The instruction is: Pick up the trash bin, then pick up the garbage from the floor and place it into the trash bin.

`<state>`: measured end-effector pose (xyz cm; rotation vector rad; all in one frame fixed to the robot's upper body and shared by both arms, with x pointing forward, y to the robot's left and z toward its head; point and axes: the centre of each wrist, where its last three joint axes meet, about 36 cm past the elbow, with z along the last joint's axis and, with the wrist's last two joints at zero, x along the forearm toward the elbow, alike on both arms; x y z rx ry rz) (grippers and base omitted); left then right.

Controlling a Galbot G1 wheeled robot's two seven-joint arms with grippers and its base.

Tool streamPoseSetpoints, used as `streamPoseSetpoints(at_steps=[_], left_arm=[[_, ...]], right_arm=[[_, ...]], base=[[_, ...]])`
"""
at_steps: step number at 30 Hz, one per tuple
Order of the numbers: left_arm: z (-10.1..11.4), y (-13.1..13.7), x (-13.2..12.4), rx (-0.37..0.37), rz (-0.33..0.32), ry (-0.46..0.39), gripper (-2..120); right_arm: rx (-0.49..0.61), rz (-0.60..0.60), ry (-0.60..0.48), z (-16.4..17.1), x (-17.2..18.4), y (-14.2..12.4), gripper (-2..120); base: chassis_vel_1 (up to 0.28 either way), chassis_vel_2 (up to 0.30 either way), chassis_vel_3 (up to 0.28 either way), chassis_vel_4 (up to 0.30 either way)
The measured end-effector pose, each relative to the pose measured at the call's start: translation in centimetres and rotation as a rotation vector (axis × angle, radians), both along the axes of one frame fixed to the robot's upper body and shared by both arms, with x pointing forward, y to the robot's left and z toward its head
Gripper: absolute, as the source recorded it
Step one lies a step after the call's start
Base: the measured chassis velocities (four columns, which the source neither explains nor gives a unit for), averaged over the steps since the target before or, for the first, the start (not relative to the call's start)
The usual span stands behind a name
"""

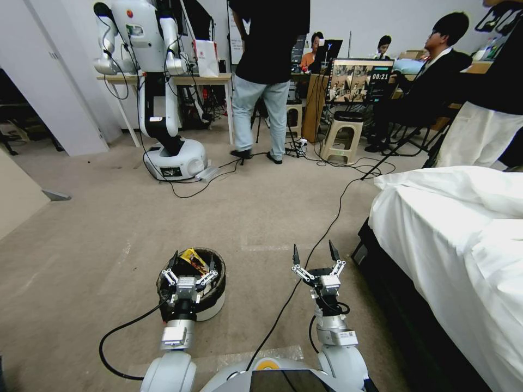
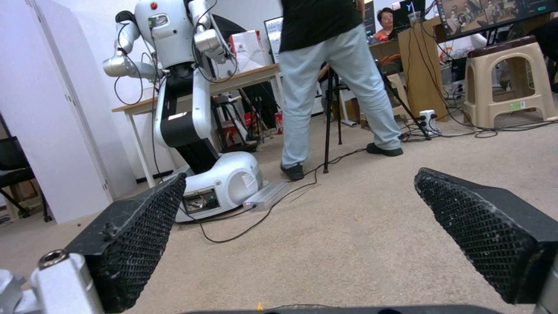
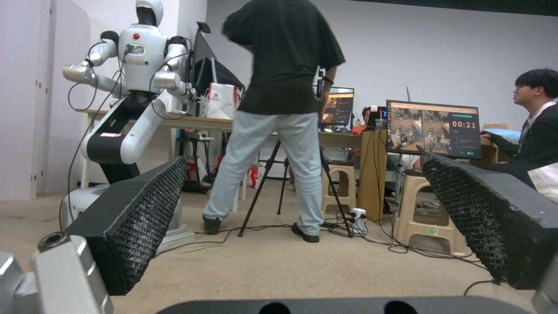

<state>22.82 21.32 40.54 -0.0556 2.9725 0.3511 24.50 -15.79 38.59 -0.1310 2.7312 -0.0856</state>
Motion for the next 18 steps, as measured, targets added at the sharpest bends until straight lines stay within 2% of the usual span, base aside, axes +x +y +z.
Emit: streamPoseSetpoints(at_steps=[18], left_arm=[[0.05,0.02,0.02,0.000,0.001,0.002,100]], right_arm=[[0.000,0.001,-0.001,0.02,0.00,0.00,100]], base=[[0.000,0.000,0.000,0.000]])
